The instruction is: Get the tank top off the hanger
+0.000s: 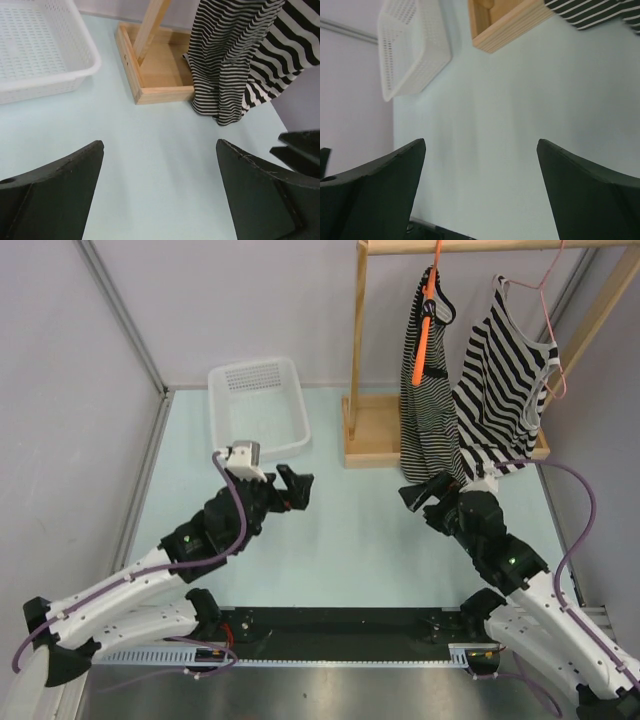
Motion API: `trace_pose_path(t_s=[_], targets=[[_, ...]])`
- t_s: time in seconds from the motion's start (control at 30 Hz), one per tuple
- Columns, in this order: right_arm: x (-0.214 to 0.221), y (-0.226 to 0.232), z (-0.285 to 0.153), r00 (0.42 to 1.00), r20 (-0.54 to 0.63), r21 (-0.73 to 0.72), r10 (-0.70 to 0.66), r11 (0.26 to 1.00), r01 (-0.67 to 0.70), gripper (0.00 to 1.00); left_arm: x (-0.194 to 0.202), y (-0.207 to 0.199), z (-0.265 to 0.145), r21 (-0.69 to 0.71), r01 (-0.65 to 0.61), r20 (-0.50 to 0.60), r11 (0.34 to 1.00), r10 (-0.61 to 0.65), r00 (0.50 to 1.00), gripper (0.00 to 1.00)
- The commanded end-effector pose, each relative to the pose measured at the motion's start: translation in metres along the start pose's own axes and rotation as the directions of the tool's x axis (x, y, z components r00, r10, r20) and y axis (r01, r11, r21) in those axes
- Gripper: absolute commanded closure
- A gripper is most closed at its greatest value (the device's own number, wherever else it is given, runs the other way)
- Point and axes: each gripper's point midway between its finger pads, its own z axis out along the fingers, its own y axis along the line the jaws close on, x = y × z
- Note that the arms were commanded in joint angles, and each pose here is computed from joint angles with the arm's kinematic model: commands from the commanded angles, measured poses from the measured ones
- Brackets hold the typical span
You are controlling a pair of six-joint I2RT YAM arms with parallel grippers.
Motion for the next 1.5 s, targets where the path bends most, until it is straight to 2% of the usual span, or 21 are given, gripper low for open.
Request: trace_pose_path(t_s=[0.0, 0.07, 0.2, 0.3, 0.4, 0.43, 0.53, 0.6, 0.67, 0.7, 0.77, 0.8, 0.83, 0.93, 1.1, 1.2, 1.4, 1.47], targets=[[-0.022, -0.01, -0.005, 0.982, -0.018, 0.142, -0.189, 0.972, 0.189, 0.0, -0.011, -0.024, 0.006, 0.059, 0.044, -0.171, 0.997, -0.034, 0.985, 0.0], [-0.036, 0.001, -0.005, 0.971, -0.009, 0.157, -0.24, 0.958, 0.238, 0.0, -0.015, -0.026, 0.006, 0.068, -0.007, -0.189, 0.998, 0.02, 0.982, 0.01], [-0.062, 0.023, -0.009, 0.914, -0.004, 0.161, -0.406, 0.902, 0.402, 0.0, -0.024, -0.031, 0.001, 0.114, 0.028, -0.135, 0.993, -0.012, 0.991, 0.01], [-0.099, 0.058, -0.018, 0.868, 0.078, 0.151, -0.491, 0.866, 0.476, 0.0, -0.021, -0.038, -0.006, 0.189, 0.066, -0.12, 0.98, -0.043, 0.992, 0.01], [-0.138, 0.099, -0.028, 0.818, 0.195, 0.133, -0.541, 0.841, 0.525, 0.0, -0.007, -0.044, -0.015, 0.249, 0.09, -0.165, 0.964, -0.049, 0.985, 0.01], [-0.152, 0.107, -0.032, 0.782, 0.232, 0.152, -0.579, 0.815, 0.559, 0.0, 0.0, -0.044, -0.018, 0.264, 0.087, -0.186, 0.961, -0.038, 0.982, 0.01], [-0.19, 0.148, -0.037, 0.708, 0.348, 0.158, -0.614, 0.783, 0.601, 0.0, 0.01, -0.046, -0.031, 0.304, 0.107, -0.235, 0.947, -0.034, 0.971, 0.01], [-0.212, 0.185, -0.048, 0.682, 0.432, 0.115, -0.591, 0.785, 0.608, 0.0, 0.016, -0.047, -0.039, 0.335, 0.119, -0.257, 0.935, -0.031, 0.966, 0.01], [-0.216, 0.204, -0.033, 0.674, 0.425, 0.095, -0.604, 0.77, 0.63, 0.0, 0.01, -0.052, -0.054, 0.391, 0.139, -0.252, 0.91, -0.04, 0.967, 0.01], [-0.231, 0.228, -0.044, 0.665, 0.474, 0.065, -0.577, 0.776, 0.627, 0.0, 0.011, -0.051, -0.059, 0.401, 0.142, -0.253, 0.905, -0.04, 0.967, 0.01], [-0.233, 0.246, -0.023, 0.665, 0.461, 0.049, -0.587, 0.766, 0.641, 0.0, -0.001, -0.049, -0.072, 0.424, 0.143, -0.218, 0.894, -0.052, 0.974, 0.01], [-0.246, 0.265, -0.033, 0.657, 0.505, 0.029, -0.561, 0.771, 0.636, 0.0, -0.003, -0.048, -0.076, 0.428, 0.142, -0.212, 0.893, -0.053, 0.976, 0.01], [-0.245, 0.27, -0.009, 0.658, 0.483, 0.041, -0.578, 0.765, 0.642, 0.0, -0.011, -0.047, -0.083, 0.442, 0.142, -0.19, 0.886, -0.062, 0.98, 0.01], [-0.254, 0.282, 0.017, 0.652, 0.475, 0.093, -0.591, 0.77, 0.631, 0.0, -0.019, -0.044, -0.093, 0.451, 0.134, -0.164, 0.882, -0.065, 0.984, 0.01], [-0.269, 0.263, 0.044, 0.613, 0.442, 0.319, -0.655, 0.754, 0.575, 0.02, -0.03, -0.036, -0.107, 0.454, 0.11, -0.129, 0.884, -0.057, 0.99, 0.01], [-0.266, 0.252, 0.057, 0.603, 0.413, 0.386, -0.683, 0.731, 0.563, 0.05, -0.032, -0.031, -0.11, 0.445, 0.078, -0.119, 0.892, -0.028, 0.993, 0.01], [-0.258, 0.235, 0.08, 0.59, 0.357, 0.476, -0.724, 0.685, 0.552, 0.23, -0.026, -0.021, -0.115, 0.427, 0.021, -0.129, 0.904, 0.038, 0.991, 0.01], [-0.258, 0.233, 0.085, 0.587, 0.358, 0.494, -0.726, 0.681, 0.541, 0.25, -0.025, -0.021, -0.117, 0.432, 0.012, -0.134, 0.902, 0.051, 0.99, 0.0]])
